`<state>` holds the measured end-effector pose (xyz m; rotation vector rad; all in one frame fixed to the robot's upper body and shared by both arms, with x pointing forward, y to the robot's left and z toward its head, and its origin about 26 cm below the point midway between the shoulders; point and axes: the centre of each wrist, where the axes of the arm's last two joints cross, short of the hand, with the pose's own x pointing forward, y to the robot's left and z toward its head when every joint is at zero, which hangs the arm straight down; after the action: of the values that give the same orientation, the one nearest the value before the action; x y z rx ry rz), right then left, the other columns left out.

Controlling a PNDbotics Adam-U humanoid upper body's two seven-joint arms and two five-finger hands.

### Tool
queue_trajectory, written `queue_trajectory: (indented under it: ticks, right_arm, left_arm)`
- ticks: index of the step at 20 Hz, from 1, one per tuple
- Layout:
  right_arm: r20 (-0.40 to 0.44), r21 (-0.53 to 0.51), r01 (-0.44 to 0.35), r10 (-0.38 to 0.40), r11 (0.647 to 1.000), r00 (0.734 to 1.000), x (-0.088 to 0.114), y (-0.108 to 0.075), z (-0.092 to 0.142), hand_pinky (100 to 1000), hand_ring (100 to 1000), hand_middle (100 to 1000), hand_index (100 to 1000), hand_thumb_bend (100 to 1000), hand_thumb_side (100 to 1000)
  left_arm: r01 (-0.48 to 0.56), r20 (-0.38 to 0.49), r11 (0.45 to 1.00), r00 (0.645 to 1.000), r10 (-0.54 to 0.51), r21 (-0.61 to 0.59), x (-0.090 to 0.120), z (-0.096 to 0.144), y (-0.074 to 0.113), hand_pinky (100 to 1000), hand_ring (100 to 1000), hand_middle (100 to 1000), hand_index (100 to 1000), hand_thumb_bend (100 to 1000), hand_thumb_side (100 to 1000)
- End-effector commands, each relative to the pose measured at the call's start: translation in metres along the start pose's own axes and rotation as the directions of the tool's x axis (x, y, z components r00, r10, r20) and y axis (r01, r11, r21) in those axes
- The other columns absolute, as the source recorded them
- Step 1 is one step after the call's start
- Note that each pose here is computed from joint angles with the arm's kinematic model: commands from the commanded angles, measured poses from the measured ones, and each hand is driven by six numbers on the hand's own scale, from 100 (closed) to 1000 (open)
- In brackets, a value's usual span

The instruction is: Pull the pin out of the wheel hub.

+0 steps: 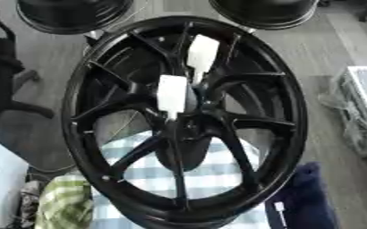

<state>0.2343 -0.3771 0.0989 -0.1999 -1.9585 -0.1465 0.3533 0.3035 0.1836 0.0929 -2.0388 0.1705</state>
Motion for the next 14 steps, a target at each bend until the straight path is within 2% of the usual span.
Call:
queue_trajectory:
  ticks: [1, 6, 14]
  right_arm:
    - [0.028, 0.018, -0.006, 0.006, 1.000, 1.000, 0.008, 0.000, -0.004, 993, 769, 722, 884, 100, 668]
    - [0.027, 0.023, -0.007, 0.006, 1.000, 1.000, 0.008, 0.000, -0.004, 992, 768, 722, 884, 100, 667]
    - [0.023, 0.028, -0.007, 0.006, 1.000, 1.000, 0.007, 0.000, -0.005, 991, 768, 721, 883, 100, 669]
  left_arm:
    - [-0.013, 0.012, 1.000, 1.000, 0.013, 0.002, 0.004, 0.004, -0.002, 731, 750, 651, 721, 100, 837]
    - [-0.016, -0.004, 1.000, 1.000, 0.016, 0.006, -0.003, 0.013, 0.000, 733, 755, 658, 732, 100, 836]
    - [0.011, 0.018, 1.000, 1.000, -0.011, -0.021, -0.006, 0.018, 0.001, 734, 758, 661, 737, 100, 828]
